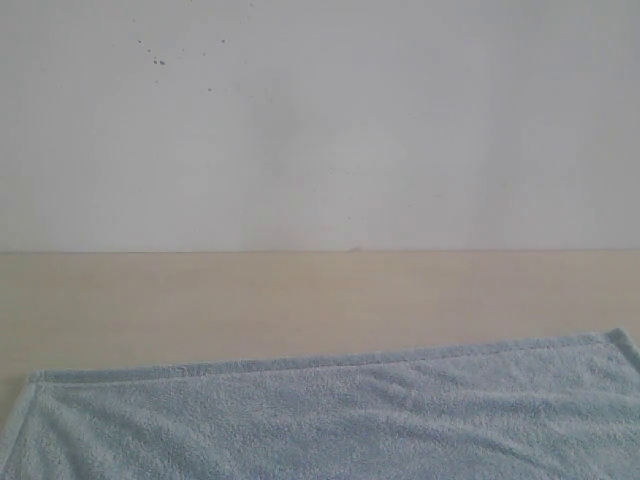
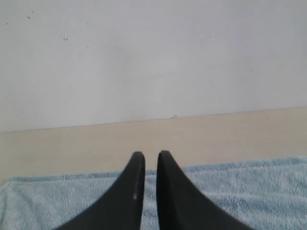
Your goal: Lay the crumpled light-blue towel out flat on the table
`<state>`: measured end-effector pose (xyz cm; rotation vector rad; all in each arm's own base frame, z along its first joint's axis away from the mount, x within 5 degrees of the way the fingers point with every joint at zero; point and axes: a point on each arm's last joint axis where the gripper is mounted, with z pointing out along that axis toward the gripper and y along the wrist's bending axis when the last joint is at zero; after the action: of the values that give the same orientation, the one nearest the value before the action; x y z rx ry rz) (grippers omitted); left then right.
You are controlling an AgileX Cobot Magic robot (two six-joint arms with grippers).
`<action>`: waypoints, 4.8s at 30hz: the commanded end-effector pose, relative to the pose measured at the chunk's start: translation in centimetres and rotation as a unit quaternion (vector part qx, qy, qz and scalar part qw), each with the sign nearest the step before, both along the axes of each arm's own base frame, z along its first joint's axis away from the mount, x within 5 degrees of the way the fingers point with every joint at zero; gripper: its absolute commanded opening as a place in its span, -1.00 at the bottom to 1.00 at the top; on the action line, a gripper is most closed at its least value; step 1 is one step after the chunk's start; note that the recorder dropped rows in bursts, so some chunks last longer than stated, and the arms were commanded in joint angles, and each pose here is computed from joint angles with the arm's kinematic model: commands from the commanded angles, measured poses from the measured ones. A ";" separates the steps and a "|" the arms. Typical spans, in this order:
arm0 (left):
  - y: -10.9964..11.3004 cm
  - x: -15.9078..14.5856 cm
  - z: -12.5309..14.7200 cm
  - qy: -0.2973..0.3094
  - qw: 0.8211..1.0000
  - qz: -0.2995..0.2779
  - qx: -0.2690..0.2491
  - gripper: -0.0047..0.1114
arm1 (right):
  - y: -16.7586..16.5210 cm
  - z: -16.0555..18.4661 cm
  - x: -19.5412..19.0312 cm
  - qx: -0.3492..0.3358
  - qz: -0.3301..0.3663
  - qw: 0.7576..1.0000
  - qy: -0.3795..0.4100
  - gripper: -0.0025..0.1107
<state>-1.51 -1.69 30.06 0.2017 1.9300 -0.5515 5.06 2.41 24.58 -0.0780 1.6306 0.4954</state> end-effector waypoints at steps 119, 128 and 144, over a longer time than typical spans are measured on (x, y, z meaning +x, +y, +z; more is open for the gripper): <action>0.5 6.9 -8.1 -0.272 0.953 0.127 0.035 -0.85 | -0.8 -5.1 0.3 -0.080 -0.039 0.996 0.014 -0.80; 0.5 6.9 -8.1 -0.274 0.953 0.127 0.036 -0.85 | -0.8 -5.1 0.3 -0.080 -0.039 0.996 0.014 -0.80; 0.5 6.9 -8.1 -0.274 0.953 0.127 0.036 -0.85 | -0.8 -5.1 0.3 -0.080 -0.039 0.996 0.014 -0.80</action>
<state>5.40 -1.25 22.08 0.1294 1.4067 -0.2272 5.37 1.62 19.40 -0.1254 1.7016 0.3037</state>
